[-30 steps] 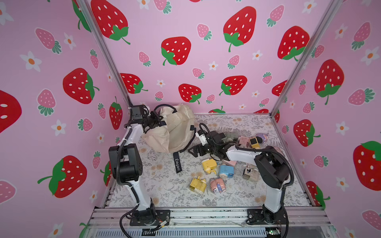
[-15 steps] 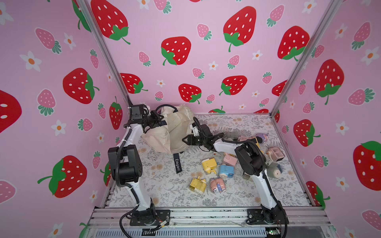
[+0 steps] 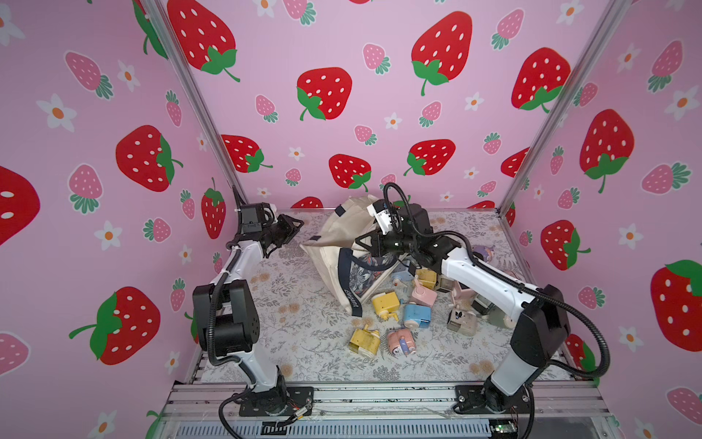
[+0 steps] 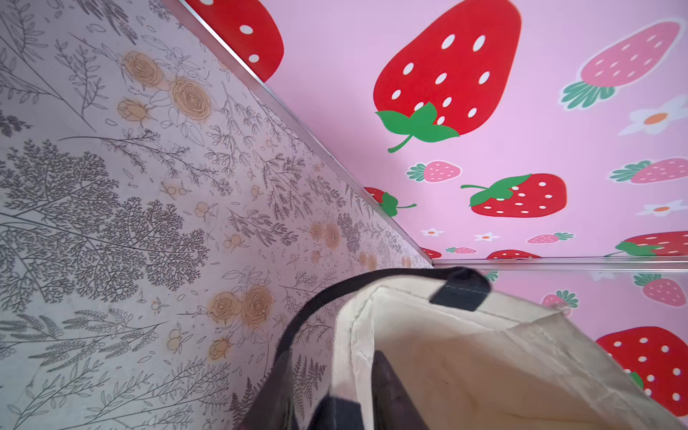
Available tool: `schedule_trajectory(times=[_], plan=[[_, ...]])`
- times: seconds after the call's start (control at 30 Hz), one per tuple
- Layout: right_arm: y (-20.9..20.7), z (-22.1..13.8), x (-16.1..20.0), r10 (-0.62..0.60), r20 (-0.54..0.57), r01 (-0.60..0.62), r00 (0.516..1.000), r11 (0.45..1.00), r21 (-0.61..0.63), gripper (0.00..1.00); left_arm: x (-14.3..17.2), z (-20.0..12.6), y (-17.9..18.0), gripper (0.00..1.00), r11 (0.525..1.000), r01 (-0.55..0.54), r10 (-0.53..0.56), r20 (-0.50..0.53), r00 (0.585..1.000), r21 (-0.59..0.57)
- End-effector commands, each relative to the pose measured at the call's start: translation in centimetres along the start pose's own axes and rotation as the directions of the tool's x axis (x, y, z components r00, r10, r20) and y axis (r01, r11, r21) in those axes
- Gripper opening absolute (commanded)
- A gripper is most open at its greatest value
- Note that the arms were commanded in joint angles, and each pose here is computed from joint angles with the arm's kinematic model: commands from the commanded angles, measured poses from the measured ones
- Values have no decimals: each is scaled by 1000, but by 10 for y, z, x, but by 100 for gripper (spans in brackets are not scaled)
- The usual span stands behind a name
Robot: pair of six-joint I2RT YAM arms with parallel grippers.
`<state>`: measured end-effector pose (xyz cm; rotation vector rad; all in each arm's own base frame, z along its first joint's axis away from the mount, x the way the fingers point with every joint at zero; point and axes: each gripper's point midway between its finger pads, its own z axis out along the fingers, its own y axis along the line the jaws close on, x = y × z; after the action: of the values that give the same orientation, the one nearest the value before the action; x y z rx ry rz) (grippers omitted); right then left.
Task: Take out the pencil sharpeners from the tote bags
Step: Adjust the canvas bag at the center of the board.
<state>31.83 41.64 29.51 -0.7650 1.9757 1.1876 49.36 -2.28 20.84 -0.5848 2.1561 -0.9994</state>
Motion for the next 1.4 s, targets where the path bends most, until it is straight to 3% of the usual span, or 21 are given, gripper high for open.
schedule_trajectory(times=[0.0,0.2,0.27,0.4,0.6,0.8,0.93,1.1,1.17,1.27,1.37], plan=[[-40,27,51,59,-160,-54,985,998,36,0,-1,-3,-12,37,997,-70,70,21,997,39],[-61,41,58,59,-158,-52,986,998,47,0,4,-4,-28,36,987,-120,117,34,993,107],[-48,49,46,13,-148,-21,989,999,-49,0,1,-11,-34,36,986,-124,118,58,991,113],[-28,59,9,-58,-119,43,991,991,-124,0,-4,-30,-47,36,983,-156,142,128,982,101],[9,45,-24,-112,-44,99,993,968,-231,0,-8,-63,-54,36,979,-201,190,233,954,27],[-16,52,3,-83,-60,69,995,976,-208,0,-5,-78,-61,37,972,-236,223,278,934,16],[-57,57,32,-12,-62,3,998,989,-147,0,2,-78,-63,37,959,-282,271,277,922,2],[-77,38,59,25,-34,-29,999,991,-131,1,21,-85,-63,38,937,-350,341,287,895,-21],[-63,23,65,2,-29,-7,1000,989,-149,19,28,-95,-61,41,925,-377,370,316,874,-43],[-45,1,69,-25,-27,21,999,990,-140,70,37,-112,-59,46,913,-399,402,359,842,-86],[-40,-21,70,-47,-22,46,999,996,-71,90,46,-127,-53,60,901,-409,431,398,810,-143]])
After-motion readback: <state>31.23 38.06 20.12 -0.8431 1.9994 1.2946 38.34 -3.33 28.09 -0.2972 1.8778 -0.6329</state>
